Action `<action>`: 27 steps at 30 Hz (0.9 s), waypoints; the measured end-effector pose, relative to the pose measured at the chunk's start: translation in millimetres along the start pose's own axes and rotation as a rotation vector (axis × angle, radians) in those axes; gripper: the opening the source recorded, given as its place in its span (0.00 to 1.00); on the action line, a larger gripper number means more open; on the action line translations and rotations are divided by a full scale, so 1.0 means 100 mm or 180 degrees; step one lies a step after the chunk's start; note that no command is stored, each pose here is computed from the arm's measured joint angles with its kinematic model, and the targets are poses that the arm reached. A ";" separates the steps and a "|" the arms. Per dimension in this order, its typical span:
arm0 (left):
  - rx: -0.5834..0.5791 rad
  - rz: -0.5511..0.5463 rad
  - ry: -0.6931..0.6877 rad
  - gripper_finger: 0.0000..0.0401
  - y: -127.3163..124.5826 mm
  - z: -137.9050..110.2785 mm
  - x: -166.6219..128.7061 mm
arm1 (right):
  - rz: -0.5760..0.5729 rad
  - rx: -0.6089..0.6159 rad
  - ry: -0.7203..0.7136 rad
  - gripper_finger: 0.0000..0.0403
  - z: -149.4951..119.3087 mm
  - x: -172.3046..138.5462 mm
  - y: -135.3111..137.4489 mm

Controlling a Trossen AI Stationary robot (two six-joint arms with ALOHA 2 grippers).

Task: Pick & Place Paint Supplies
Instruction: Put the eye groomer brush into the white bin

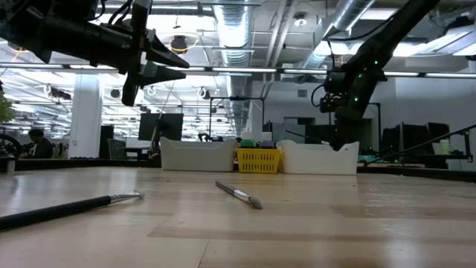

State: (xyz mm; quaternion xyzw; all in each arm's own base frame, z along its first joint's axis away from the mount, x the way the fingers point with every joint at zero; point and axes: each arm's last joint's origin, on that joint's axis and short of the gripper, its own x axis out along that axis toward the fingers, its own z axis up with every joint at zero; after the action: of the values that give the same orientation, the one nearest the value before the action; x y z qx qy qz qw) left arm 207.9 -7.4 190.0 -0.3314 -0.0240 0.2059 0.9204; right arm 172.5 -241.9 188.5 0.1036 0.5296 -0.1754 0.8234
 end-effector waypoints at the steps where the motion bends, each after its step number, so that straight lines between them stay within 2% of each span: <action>1: -0.0008 0.0000 0.0000 0.22 0.00 0.00 0.00 | -0.0004 -0.0002 -0.0007 0.03 0.00 0.00 0.00; 19: -0.0056 0.0000 0.0000 0.22 0.00 0.00 0.00 | 0.0005 0.0000 0.0005 0.04 0.00 0.00 0.00; 27: -0.0056 -0.0001 0.0001 0.22 0.00 0.00 0.00 | -0.0001 0.0080 -0.0009 0.11 0.01 0.00 0.00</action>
State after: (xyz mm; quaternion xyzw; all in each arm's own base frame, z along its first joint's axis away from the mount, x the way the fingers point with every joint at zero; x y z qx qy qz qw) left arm 207.9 -7.4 189.9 -0.3395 -0.0257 0.2056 0.9175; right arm 173.0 -241.7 188.9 0.1137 0.5263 -0.1822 0.8228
